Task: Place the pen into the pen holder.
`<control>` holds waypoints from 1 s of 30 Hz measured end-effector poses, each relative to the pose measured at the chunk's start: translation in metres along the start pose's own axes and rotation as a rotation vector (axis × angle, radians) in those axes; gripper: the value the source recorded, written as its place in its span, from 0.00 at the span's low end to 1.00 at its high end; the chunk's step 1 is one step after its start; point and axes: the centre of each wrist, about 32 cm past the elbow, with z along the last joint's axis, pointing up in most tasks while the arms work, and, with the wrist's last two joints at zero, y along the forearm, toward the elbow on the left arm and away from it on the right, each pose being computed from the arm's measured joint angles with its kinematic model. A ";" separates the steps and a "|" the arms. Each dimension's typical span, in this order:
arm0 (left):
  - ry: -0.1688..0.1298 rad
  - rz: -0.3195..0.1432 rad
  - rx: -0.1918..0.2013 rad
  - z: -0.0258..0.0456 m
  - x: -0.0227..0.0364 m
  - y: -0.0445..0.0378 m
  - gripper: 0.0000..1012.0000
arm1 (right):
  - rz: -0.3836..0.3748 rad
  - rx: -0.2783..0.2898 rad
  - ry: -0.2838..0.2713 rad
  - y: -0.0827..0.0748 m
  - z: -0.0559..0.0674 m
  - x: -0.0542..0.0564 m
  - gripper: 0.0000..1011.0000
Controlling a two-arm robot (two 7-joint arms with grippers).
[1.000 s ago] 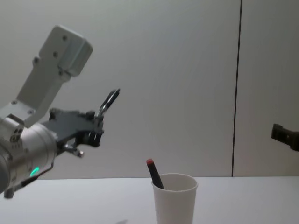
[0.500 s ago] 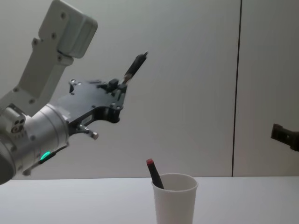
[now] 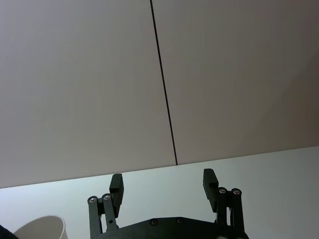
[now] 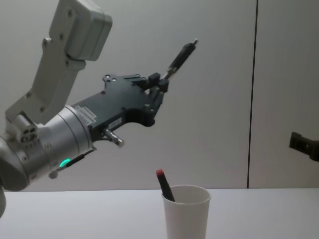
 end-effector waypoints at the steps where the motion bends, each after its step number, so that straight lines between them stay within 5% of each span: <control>1: 0.002 -0.007 -0.005 -0.0010 -0.0002 -0.0005 0.13 | 0.000 0.000 0.000 0.000 0.000 0.000 0.99; 11: 0.010 -0.082 -0.055 -0.0068 -0.0007 -0.0061 0.13 | 0.000 0.000 0.000 0.000 0.000 0.000 0.99; 30: 0.012 -0.125 -0.084 -0.0101 -0.0008 -0.0095 0.13 | 0.055 0.012 0.004 -0.002 0.002 0.001 0.99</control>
